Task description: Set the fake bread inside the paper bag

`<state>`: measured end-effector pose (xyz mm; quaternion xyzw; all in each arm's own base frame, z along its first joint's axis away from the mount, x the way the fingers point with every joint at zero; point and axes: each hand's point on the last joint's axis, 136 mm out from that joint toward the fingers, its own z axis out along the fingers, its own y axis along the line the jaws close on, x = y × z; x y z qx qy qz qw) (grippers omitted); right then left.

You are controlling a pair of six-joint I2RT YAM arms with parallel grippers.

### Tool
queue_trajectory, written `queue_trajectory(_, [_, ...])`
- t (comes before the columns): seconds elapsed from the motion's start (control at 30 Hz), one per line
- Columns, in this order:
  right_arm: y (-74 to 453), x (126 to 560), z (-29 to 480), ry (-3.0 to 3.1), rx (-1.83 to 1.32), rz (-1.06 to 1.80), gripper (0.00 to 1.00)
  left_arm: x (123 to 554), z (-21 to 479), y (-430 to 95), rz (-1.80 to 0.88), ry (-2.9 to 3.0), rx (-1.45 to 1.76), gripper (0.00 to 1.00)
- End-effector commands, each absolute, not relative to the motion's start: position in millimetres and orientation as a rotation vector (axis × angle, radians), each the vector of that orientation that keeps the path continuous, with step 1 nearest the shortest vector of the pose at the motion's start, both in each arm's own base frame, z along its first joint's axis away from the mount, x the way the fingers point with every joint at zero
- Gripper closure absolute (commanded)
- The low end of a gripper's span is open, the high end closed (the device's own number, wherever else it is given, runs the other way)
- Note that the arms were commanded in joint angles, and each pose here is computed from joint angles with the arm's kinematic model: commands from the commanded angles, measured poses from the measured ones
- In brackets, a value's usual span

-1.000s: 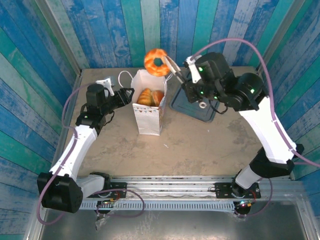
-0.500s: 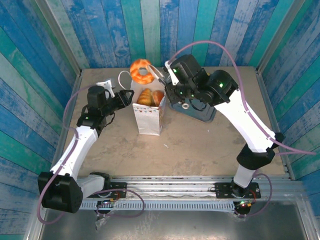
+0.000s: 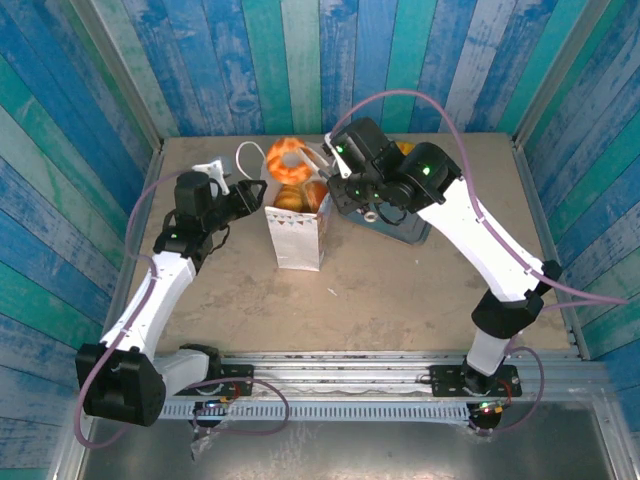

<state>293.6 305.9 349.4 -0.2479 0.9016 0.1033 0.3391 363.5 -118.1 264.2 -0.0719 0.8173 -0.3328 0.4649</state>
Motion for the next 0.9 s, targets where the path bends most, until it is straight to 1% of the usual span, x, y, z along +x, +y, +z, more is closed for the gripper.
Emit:
queue_trajectory(0.0, [300,300,337,2.378,-0.62,0.198,0.7,360,275,-117,-0.812,1.972,-0.168,0.46])
queue_trajectory(0.13, [299,302,325,2.409,-0.627,0.174,0.69,360,275,-117,-0.811,1.971,-0.171,0.48])
queue_trajectory(0.4, [297,303,308,2.455,-0.644,0.141,0.68,359,276,-117,-0.81,1.97,-0.17,0.48])
queue_trajectory(0.7, [298,305,295,2.499,-0.653,0.15,0.59,360,274,-117,-0.807,1.974,-0.165,0.48])
queue_trajectory(0.87, [299,305,301,2.487,-0.637,0.168,0.59,360,277,-116,-0.806,1.969,-0.166,0.48])
